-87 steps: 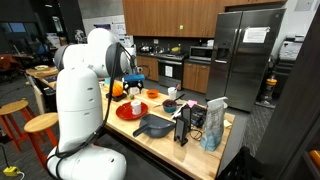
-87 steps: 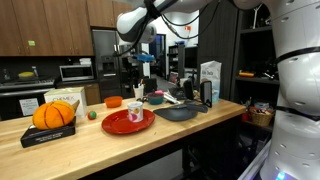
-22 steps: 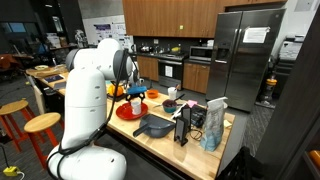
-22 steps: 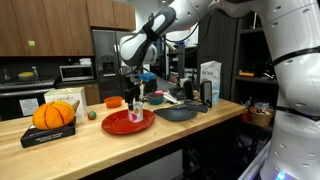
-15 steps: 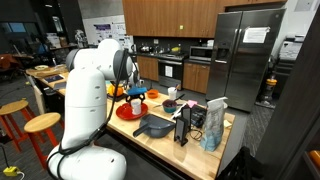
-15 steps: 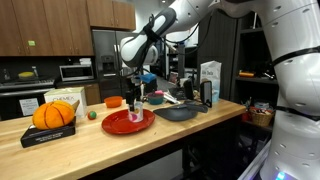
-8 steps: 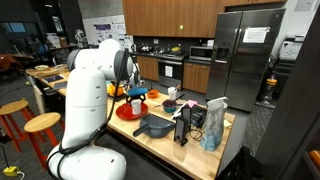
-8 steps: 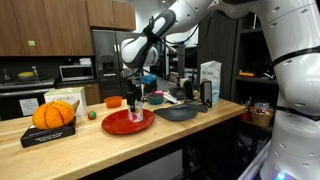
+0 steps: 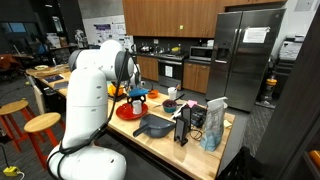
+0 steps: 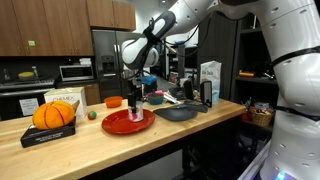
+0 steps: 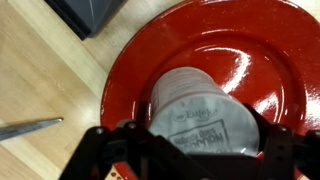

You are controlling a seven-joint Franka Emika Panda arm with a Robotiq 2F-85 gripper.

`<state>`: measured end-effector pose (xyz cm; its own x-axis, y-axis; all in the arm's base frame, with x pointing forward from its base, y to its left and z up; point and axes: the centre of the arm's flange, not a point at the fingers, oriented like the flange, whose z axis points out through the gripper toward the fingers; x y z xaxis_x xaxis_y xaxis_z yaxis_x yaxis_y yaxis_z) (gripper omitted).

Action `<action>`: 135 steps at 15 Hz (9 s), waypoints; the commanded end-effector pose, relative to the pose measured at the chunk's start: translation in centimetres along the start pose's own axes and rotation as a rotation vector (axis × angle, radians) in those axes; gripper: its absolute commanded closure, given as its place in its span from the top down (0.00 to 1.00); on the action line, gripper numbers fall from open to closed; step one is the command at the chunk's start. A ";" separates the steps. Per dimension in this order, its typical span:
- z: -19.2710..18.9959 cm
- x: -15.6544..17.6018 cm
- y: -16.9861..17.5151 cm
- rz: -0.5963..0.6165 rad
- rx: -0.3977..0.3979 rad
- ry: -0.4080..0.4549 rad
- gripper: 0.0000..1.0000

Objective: Remove the white can from the red plate and put it inside the purple bowl

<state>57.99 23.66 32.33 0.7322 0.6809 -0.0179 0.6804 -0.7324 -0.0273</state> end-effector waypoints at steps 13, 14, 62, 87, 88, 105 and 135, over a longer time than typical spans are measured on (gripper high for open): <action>-1.2 -0.1 0.1 -0.028 -0.013 0.003 0.62; -1.5 0.1 0.0 -0.030 -0.017 0.003 0.62; -14.4 -8.5 7.9 0.331 -0.268 0.147 0.62; -13.3 -9.8 11.7 0.471 -0.082 0.168 0.62; -13.4 -9.6 11.2 0.464 -0.085 0.170 0.62; -13.4 -6.5 6.7 0.369 -0.107 0.172 0.87; -12.9 -6.9 17.1 0.429 -0.172 0.164 0.62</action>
<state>64.46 7.48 44.26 0.9286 0.3340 0.1616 0.3211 -0.9416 0.1012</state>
